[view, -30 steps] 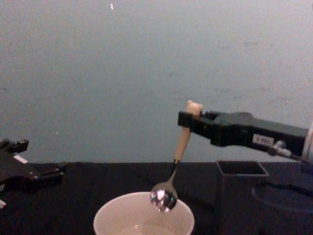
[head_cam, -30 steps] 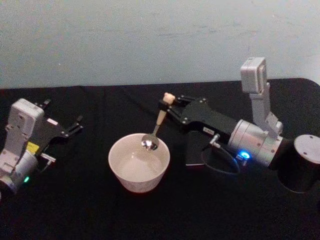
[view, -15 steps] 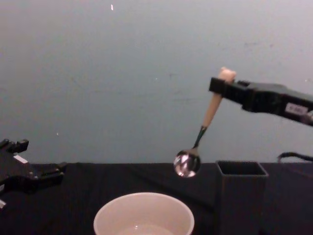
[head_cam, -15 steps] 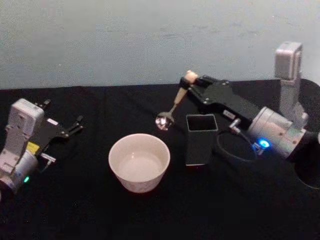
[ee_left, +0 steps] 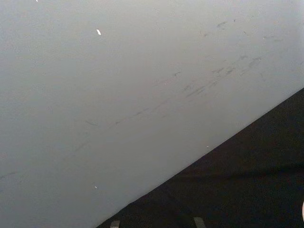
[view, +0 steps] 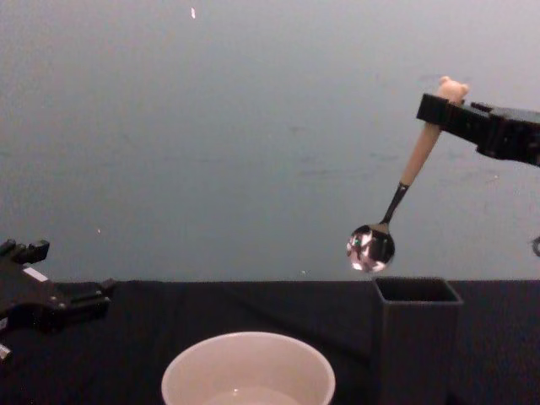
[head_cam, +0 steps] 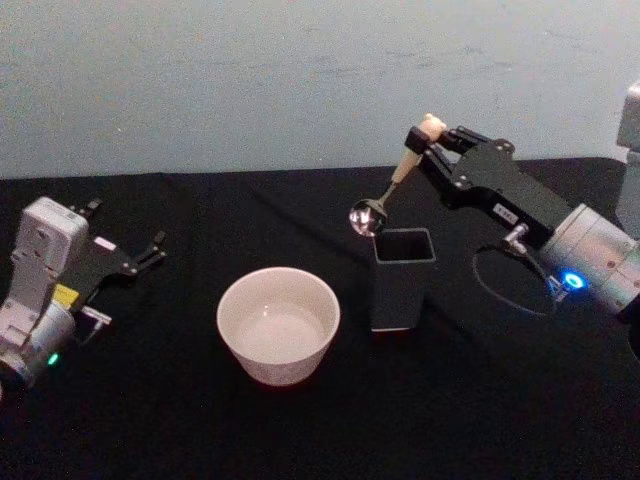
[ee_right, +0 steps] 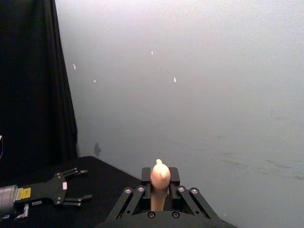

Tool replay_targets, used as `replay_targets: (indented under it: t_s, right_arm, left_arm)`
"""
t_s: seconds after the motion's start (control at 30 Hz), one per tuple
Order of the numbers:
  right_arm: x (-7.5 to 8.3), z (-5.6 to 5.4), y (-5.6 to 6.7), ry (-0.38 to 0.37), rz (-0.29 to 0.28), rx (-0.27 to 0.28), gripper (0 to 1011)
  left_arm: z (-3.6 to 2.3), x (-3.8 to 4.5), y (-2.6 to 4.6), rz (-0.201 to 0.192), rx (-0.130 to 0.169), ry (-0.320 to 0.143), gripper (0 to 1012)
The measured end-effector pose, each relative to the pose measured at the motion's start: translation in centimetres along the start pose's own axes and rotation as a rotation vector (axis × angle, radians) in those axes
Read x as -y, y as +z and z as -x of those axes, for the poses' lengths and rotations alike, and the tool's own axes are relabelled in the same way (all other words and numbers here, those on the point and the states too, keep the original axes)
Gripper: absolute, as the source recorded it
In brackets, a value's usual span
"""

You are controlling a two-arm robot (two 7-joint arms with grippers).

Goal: Pick up the stirring spoon with one hand, stir inside the cup, then place it back in its original position.

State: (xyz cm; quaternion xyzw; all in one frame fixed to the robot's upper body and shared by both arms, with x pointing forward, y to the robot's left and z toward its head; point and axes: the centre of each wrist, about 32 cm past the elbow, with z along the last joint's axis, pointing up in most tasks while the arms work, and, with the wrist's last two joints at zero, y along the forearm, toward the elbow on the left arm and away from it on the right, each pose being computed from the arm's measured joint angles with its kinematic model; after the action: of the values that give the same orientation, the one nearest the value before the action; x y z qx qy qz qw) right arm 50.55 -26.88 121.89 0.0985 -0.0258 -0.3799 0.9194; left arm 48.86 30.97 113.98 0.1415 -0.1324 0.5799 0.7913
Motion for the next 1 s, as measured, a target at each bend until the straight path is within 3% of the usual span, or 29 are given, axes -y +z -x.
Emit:
replay_targets:
  t_s: [0.5, 1.0]
  right_arm:
    - [1.8, 0.0, 0.5, -0.032, 0.007, 0.014, 218]
    - [2.1, -0.2, -0.7, -0.047, 0.075, -0.007, 218]
  left_arm:
    - [0.0, 0.0, 0.0, 0.0, 0.0, 0.0, 1001]
    - [0.0, 0.0, 0.0, 0.0, 0.0, 0.0, 1001]
